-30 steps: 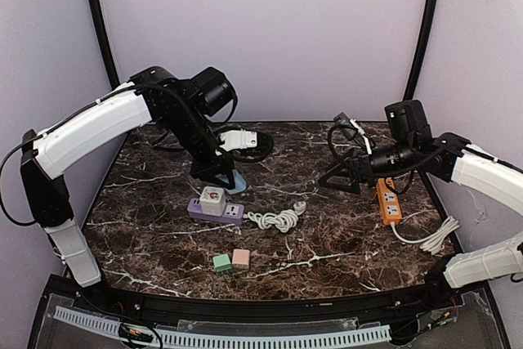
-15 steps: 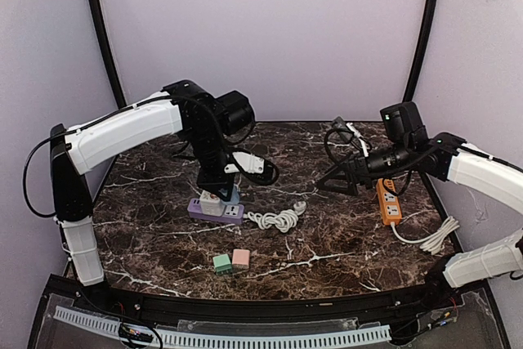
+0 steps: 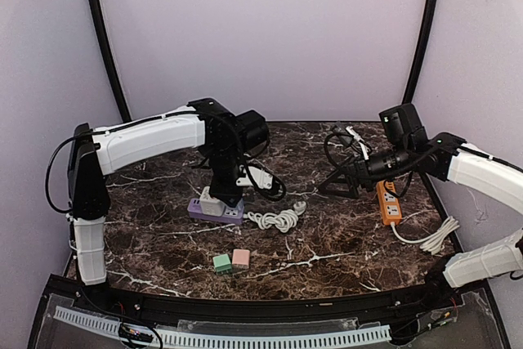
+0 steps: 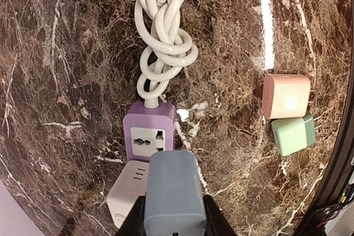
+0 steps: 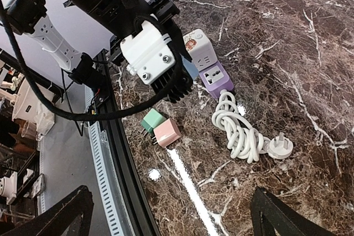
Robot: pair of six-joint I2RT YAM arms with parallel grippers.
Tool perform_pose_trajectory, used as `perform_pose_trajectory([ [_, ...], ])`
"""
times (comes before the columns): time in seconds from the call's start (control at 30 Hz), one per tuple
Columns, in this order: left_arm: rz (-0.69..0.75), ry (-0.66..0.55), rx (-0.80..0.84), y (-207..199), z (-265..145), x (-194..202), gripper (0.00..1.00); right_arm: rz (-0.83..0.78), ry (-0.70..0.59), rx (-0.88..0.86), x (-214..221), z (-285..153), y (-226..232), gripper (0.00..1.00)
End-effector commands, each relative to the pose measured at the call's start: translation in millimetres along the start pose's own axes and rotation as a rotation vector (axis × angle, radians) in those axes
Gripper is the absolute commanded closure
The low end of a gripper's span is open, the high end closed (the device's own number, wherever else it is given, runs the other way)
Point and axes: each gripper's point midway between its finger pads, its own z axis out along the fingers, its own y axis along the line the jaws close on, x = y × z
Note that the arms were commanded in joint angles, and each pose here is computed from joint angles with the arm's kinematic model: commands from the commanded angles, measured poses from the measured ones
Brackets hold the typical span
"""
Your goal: Insert the plug
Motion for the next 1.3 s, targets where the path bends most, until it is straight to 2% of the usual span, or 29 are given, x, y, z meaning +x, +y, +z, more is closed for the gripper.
perform_pose_trajectory([
  [0.0,0.029,0.039,-0.023,1.3,10.2,6.8,0.99,0.002,0.017,0.024,3.1,0.9,-6.4,0.01],
  [1.27,0.047,0.114,-0.014,14.6,51.7,26.8,0.99,-0.013,0.082,0.041,7.4,11.2,-19.1,0.01],
])
